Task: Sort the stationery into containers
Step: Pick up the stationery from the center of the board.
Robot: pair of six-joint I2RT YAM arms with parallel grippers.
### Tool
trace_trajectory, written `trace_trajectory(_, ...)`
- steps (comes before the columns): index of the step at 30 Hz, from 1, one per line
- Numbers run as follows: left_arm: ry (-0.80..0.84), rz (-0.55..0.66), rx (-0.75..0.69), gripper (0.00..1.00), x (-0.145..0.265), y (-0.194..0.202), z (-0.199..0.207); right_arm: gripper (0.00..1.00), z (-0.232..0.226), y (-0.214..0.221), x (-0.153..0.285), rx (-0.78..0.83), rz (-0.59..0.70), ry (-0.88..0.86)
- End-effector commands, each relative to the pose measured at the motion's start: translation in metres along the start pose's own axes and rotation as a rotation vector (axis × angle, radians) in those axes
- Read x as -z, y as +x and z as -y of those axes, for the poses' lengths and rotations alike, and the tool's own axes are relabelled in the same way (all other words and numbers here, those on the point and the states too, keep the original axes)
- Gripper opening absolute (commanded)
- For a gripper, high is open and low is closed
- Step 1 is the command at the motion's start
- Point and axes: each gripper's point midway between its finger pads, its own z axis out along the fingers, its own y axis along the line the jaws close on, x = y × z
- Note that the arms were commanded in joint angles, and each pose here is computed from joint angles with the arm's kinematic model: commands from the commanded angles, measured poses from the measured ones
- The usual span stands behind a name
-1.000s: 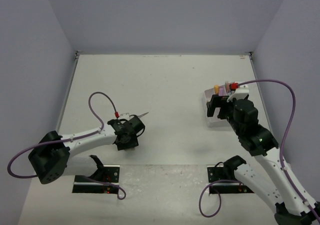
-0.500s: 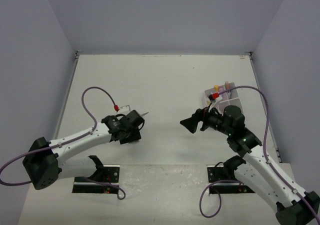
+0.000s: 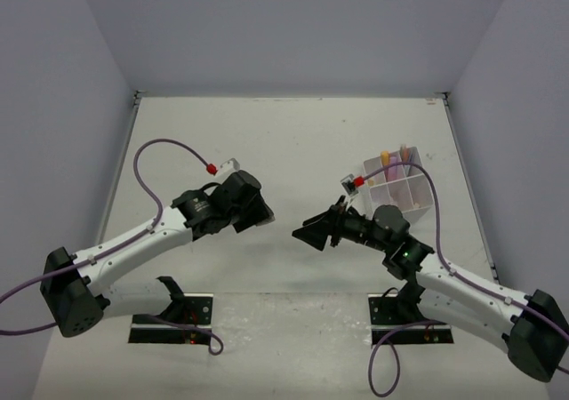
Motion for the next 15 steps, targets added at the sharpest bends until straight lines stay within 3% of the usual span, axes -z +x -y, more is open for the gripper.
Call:
trace_trajectory(1, 0.145, -0.022, 0.082, 0.35, 0.007, -0.006, 0.054, 0.78, -0.005, -0.025, -0.02, -0.046, 0.143, 0.042)
trace_trajectory(15, 0.266, -0.087, 0.127, 0.33, 0.005, 0.007, 0.089, 0.6, 0.024, -0.048, -0.037, -0.026, 0.25, 0.239)
